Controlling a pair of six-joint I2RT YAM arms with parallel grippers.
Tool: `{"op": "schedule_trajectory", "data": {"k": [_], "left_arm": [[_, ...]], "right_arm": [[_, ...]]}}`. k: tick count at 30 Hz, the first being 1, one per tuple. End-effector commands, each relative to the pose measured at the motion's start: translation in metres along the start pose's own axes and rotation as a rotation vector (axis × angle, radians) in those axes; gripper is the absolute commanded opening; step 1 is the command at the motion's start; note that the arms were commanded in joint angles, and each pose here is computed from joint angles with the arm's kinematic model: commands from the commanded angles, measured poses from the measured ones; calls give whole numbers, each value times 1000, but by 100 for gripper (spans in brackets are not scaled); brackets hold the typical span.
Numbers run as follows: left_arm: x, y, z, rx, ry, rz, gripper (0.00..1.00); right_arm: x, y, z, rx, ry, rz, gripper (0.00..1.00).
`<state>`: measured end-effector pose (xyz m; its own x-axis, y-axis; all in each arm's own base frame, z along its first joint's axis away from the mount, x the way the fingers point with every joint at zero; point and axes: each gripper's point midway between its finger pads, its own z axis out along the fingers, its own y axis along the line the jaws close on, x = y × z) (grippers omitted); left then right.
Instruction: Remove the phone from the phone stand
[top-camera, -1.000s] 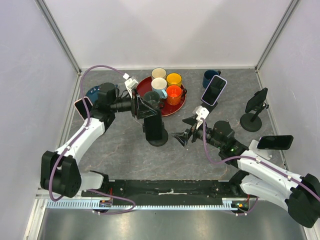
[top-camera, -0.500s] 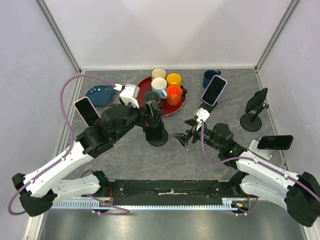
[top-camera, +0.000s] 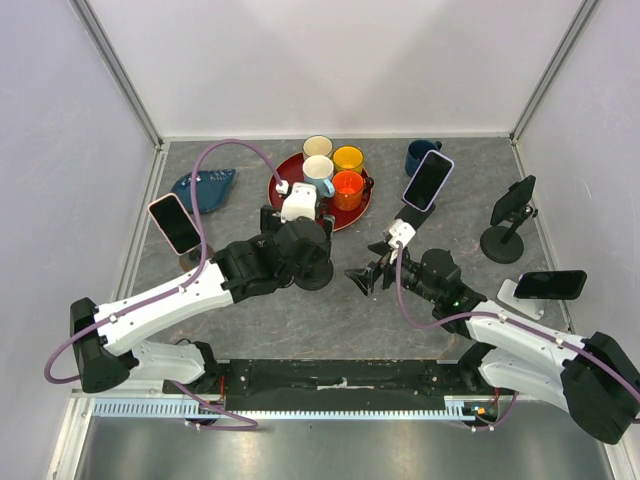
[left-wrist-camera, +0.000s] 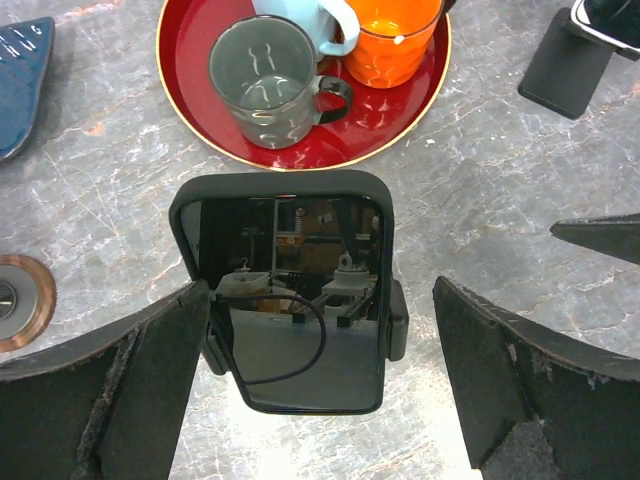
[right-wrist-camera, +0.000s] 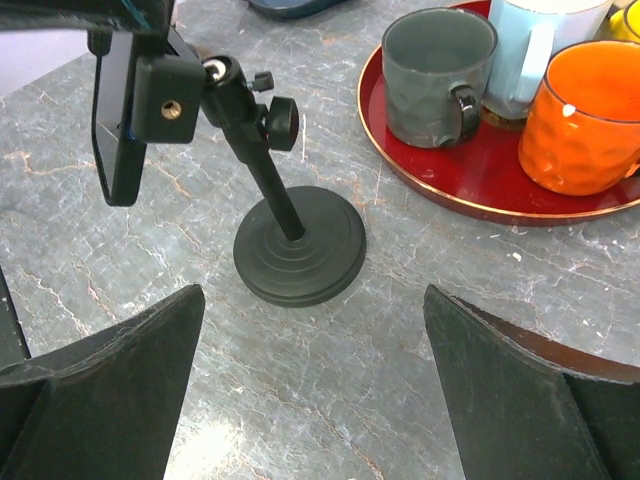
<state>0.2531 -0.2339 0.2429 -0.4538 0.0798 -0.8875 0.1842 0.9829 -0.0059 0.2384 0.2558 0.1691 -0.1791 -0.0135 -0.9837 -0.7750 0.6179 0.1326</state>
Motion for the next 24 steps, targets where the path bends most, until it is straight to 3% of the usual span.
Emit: {"op": "schedule_trajectory", "data": {"k": [1,9,24], "left_arm": [[-24,12,-8,-89,-87,-64,100],[-34,17,-12,-116,-120,-60,100],[-23,8,17,-112,-63,-47,100]], "right_arm": [[-2,5,4,-33,-34,0,98],[4,9,7,-64,-33,11,98],[11,21,10,-150,-70,-6,98]]}}
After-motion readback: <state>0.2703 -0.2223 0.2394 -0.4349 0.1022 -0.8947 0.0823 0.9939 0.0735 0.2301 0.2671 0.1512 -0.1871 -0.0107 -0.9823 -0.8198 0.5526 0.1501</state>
